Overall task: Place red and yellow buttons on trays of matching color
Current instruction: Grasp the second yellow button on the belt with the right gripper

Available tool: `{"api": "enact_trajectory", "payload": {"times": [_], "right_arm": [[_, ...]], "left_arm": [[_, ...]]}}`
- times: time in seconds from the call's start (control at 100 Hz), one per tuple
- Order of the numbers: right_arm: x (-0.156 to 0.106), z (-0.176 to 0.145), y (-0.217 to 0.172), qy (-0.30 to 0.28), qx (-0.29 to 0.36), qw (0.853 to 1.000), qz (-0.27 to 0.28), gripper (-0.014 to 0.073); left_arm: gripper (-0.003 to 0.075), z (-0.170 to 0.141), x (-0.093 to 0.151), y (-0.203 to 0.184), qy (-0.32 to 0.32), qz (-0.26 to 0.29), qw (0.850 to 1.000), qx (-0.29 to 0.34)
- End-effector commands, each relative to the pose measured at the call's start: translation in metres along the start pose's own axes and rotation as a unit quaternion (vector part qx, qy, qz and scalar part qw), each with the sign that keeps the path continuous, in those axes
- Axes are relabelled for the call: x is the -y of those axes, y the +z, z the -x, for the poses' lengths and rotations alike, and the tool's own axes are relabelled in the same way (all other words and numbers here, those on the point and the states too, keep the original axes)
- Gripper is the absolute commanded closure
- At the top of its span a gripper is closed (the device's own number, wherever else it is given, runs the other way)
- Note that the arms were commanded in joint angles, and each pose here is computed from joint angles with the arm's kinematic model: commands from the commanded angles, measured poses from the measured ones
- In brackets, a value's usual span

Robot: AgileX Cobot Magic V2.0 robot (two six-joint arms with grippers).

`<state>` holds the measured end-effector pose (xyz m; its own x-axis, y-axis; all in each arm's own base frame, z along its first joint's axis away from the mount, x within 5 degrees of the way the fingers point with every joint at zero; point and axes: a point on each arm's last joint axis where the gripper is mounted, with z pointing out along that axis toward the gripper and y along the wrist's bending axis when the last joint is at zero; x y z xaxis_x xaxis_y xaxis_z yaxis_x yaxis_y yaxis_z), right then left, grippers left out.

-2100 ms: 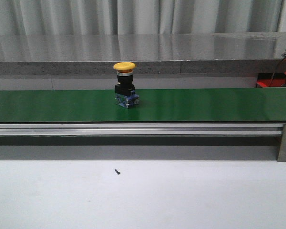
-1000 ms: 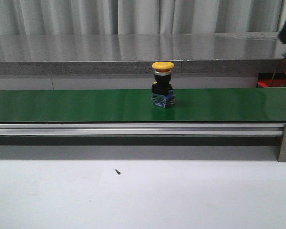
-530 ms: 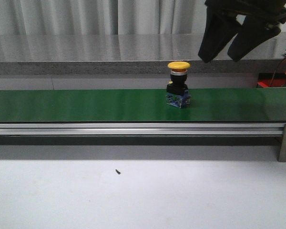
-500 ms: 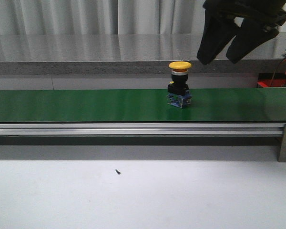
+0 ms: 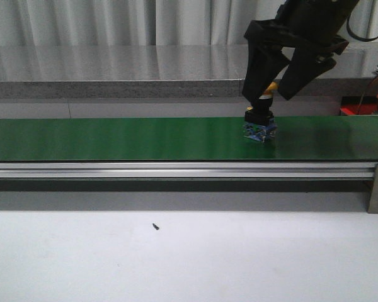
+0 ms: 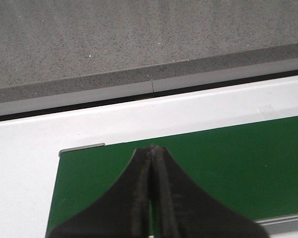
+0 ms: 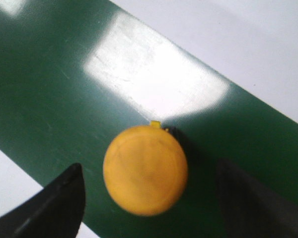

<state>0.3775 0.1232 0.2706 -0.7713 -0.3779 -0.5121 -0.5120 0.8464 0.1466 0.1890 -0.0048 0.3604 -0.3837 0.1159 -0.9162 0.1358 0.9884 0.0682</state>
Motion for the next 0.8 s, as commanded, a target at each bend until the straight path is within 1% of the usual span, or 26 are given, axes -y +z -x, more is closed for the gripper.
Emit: {"api": "enact_trajectory", "payload": {"times": [0.0,0.05,0.09,0.24,0.31,0.42,0.51,0.68,0.79], "right_arm": [[-0.003,0.017,-0.019,-0.011,0.045,0.999,-0.006,0.0048],[-0.002,0.018,-0.015,-0.01,0.044,0.999,-0.006,0.0061],[-0.001,0.018,-0.014,-0.007,0.042,0.999,-0.007,0.0087],[0.001,0.016,-0.015,0.012,0.024,0.999,-0.016,0.0251],[0.002,0.013,-0.016,0.017,0.008,1.0,-0.025,0.0292],[0.004,0.008,-0.017,0.022,-0.018,0.999,-0.036,0.0301],[0.003,0.008,-0.022,0.021,-0.018,0.999,-0.039,0.0301],[0.001,0.008,-0.052,0.021,0.005,0.999,-0.045,0.0301],[0.009,0.003,-0.077,0.035,0.015,0.998,-0.056,0.0301]], "left_arm": [[0.074,0.015,-0.002,-0.007,-0.009,0.013,0.999,0.052],[0.074,0.015,-0.002,-0.007,-0.009,0.013,0.999,0.052],[0.074,0.015,-0.002,-0.007,-0.009,0.013,0.999,0.051],[0.074,0.015,-0.002,-0.007,-0.009,0.013,0.999,0.051],[0.074,0.015,-0.002,-0.007,-0.009,0.013,0.999,0.051],[0.074,0.015,-0.002,-0.007,-0.009,0.013,0.999,0.051],[0.074,0.015,-0.002,-0.007,-0.009,0.013,0.999,0.051],[0.074,0.015,-0.002,-0.007,-0.009,0.013,0.999,0.051],[0.074,0.015,-0.002,-0.007,-0.009,0.013,0.999,0.051]]}}
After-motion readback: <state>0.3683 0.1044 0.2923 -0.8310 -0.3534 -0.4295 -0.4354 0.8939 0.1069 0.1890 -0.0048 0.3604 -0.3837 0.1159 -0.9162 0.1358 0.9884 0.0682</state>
